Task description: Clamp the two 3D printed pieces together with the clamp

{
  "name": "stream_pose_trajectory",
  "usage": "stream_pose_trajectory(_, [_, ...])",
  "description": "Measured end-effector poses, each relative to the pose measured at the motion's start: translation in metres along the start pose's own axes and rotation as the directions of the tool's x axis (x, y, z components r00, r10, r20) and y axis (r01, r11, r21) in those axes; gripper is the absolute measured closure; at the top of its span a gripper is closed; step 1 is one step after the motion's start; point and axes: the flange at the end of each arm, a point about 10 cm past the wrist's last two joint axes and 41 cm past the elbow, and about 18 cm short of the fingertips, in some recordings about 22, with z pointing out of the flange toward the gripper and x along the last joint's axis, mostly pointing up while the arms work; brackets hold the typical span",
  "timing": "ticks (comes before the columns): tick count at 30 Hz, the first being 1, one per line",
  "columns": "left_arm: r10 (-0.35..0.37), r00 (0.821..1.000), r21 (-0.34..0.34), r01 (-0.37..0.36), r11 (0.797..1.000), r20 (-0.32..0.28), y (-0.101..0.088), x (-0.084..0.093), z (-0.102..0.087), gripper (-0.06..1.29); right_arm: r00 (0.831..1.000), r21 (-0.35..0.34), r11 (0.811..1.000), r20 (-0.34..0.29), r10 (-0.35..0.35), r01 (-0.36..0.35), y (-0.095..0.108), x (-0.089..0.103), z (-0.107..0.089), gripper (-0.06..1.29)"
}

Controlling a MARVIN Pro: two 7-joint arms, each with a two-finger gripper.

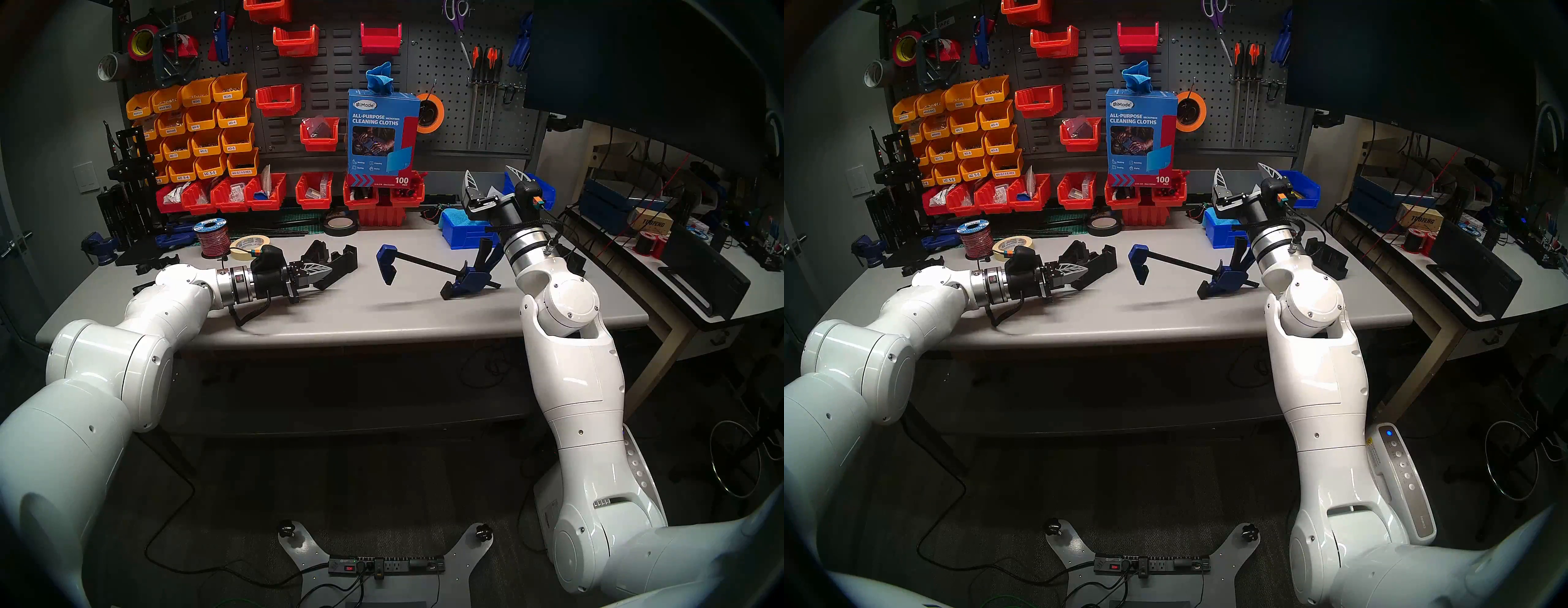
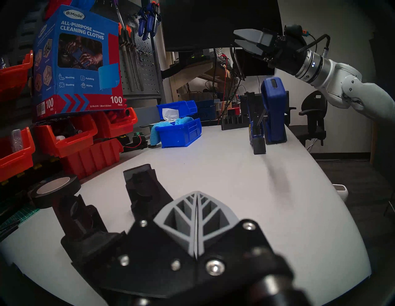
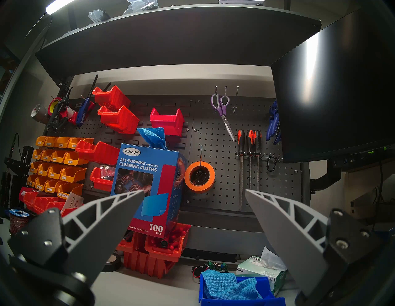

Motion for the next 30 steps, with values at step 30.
stream_pose_trajectory(30, [0.218,0.844,0.37,-0.025,0.929,-0.49,-0.039,0.079,-0.023,1.25,1.0,0.0,1.0,0.003,0.001,-0.001,0.0,-0.001,0.0,-0.01])
